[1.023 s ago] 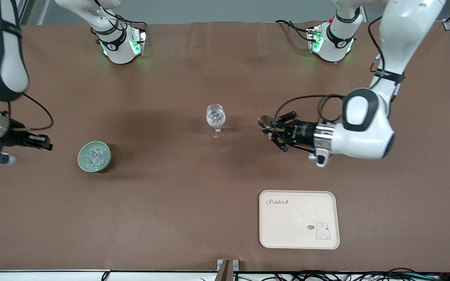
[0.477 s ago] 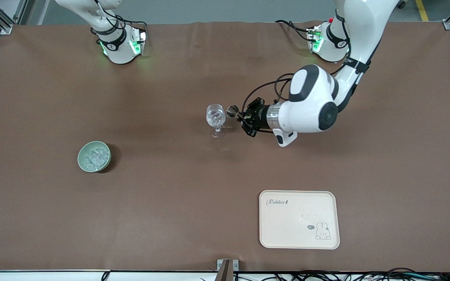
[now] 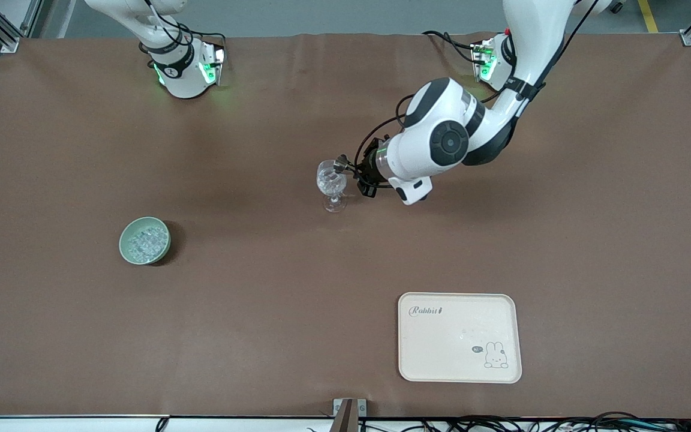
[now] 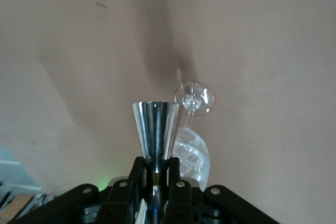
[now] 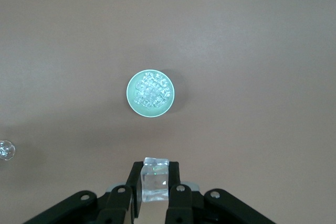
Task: Pour wine and add ice with both arms
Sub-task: 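Tilt the silver jigger over the wine glass with the left gripper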
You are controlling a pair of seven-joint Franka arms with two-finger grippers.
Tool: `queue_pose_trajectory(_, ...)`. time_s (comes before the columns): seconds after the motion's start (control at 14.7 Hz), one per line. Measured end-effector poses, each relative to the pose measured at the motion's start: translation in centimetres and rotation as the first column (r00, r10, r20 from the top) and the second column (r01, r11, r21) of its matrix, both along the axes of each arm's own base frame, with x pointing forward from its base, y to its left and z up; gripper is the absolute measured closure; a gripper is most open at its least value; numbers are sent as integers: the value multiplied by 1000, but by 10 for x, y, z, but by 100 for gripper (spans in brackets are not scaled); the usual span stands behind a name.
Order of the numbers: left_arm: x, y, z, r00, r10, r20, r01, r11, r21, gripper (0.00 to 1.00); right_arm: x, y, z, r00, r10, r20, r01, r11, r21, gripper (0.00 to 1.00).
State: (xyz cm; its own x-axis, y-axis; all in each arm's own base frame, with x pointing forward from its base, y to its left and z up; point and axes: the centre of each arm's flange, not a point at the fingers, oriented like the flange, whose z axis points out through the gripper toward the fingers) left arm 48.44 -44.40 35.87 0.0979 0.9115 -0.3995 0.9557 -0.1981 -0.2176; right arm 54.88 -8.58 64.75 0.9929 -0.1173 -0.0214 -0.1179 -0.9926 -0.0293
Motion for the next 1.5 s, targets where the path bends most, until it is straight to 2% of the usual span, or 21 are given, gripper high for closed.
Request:
queue_pose_trajectory(0.41, -8, -17, 12, 996, 46, 73, -54, 992, 117, 78, 0, 1, 1, 1000, 2, 1, -2, 1000, 0, 77)
queue_pose_trajectory(0.68, -10, -26, 22, 990, 59, 125, -78, 985, 154, 78, 0, 1, 1, 1000, 2, 0, -2, 1000, 0, 77)
queue_pose_trajectory(1.5, -41, -48, 15, 973, -76, 217, 7, 952, 305, 78, -1, -2, 0, 1000, -4, -8, 4, 1000, 1, 77)
